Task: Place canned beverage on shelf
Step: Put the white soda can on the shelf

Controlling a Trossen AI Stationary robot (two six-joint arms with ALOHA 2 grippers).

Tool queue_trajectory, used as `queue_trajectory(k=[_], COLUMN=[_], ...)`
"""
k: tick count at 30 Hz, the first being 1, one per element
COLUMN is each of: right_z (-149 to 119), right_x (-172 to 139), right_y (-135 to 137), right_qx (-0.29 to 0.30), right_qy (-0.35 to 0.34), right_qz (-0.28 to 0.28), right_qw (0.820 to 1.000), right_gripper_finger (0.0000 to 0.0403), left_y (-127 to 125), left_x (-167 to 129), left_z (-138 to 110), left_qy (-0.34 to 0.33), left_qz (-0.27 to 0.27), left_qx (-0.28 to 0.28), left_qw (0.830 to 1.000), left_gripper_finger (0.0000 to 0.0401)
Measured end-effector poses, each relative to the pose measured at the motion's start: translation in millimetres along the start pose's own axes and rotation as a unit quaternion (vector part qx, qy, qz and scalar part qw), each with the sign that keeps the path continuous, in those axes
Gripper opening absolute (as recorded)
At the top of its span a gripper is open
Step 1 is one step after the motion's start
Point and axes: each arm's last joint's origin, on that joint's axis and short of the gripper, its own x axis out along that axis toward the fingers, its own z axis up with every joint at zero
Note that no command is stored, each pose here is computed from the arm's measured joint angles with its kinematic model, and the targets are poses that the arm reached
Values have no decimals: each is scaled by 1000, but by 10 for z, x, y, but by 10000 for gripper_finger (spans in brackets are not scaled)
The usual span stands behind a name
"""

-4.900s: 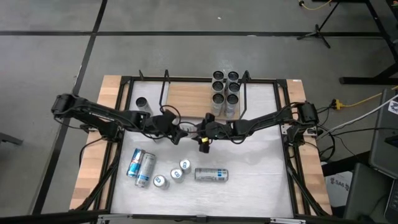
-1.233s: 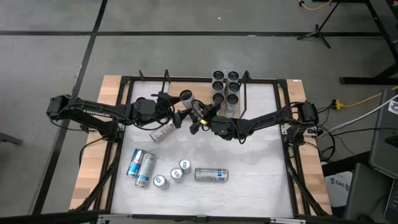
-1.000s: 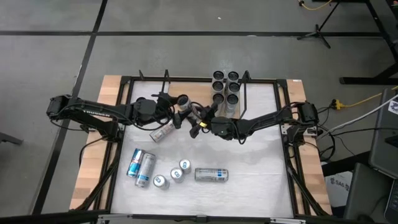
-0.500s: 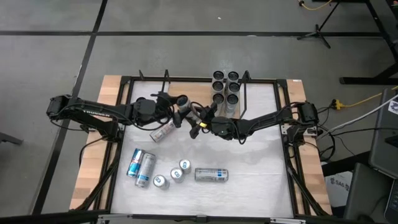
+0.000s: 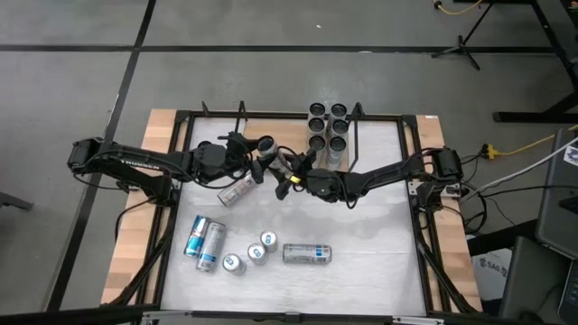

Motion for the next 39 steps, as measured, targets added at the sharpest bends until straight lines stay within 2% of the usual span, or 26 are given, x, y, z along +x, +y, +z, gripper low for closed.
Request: queue_trajectory(k=[7, 15, 25, 32, 39], right_z=[-4, -6, -7, 5, 52], right_x=[1, 1, 1, -6, -40], right_y=[7, 7, 7, 8, -3], right_qx=[-1, -1, -2, -5, -62], right_qy=[5, 6, 6, 5, 12], right_qz=[14, 16, 15, 16, 19], right_qw=[1000, 1000, 1000, 1000, 998], right_gripper_finger=[254, 260, 294, 303, 303], left_y=[-5, -5, -4, 1, 0], left_x=[-1, 0, 0, 3, 3], left_z=[7, 7, 7, -1, 1], left_qy=[-3, -3, -3, -1, -1], left_qz=[-2, -3, -2, 1, 1], left_qx=[3, 4, 3, 11, 36], left_qw=[1000, 1000, 1000, 1000, 999], left_gripper_finger=[285, 237, 236, 236, 236])
